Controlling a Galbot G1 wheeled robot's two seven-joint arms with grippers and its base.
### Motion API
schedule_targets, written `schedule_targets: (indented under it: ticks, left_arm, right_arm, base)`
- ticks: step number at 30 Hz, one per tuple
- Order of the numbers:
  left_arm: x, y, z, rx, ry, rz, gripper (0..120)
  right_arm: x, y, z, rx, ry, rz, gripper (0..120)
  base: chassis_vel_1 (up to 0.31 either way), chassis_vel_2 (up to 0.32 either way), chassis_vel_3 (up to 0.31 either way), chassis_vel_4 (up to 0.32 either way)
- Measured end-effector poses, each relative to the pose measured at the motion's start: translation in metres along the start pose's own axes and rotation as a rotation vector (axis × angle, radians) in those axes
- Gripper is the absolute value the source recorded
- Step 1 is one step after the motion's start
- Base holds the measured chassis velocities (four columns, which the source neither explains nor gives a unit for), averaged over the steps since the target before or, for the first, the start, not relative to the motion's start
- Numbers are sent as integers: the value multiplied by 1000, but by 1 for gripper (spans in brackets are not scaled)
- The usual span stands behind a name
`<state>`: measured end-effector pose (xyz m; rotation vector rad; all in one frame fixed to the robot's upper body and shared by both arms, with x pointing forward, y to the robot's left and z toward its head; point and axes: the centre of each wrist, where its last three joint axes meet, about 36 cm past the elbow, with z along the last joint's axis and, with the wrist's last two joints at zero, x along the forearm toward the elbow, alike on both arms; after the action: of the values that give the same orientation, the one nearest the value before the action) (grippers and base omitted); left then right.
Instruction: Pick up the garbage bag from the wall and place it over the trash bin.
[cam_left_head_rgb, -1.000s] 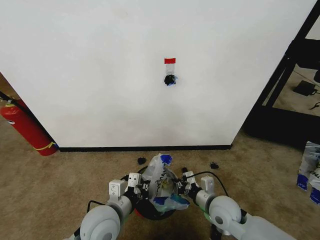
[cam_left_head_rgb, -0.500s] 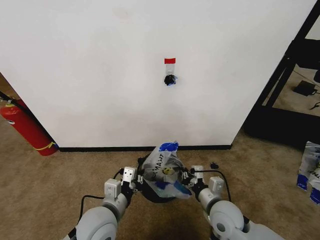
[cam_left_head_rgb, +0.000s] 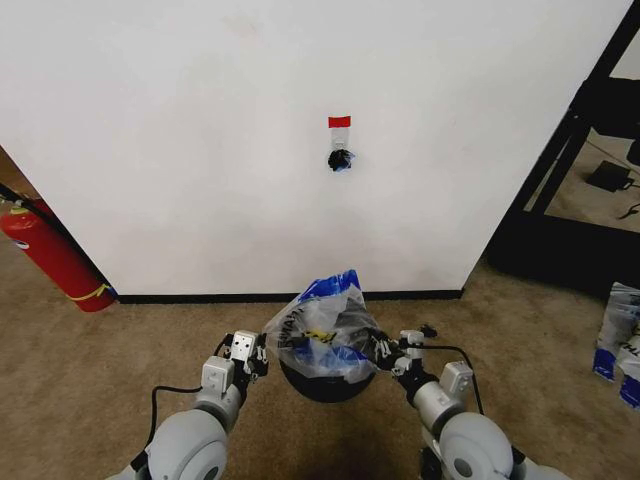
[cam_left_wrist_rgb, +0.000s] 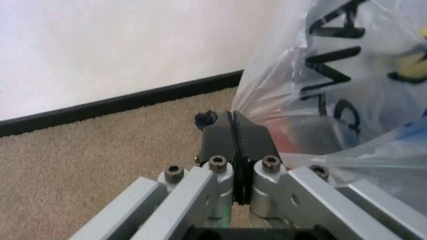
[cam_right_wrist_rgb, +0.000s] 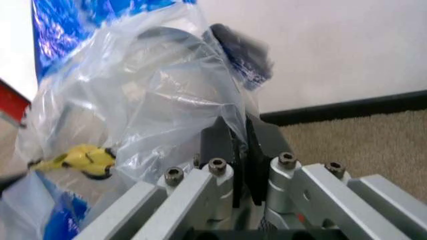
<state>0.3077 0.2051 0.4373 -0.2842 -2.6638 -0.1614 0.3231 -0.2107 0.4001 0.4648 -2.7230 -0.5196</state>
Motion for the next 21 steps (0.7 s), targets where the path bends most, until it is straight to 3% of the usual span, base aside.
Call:
schedule_targets:
  ticks: [17,21]
  left_arm:
    - [-15,1,22,-25,31,-6,0]
    - [-14,-1,25,0,-14,10,0]
  right_arm:
    - [-2,9,-20,-138,-45,-95,1]
    - [-5,6,-19,-125,-43,-98,1]
  base:
    - [0,0,0,0]
    - [0,0,0,0]
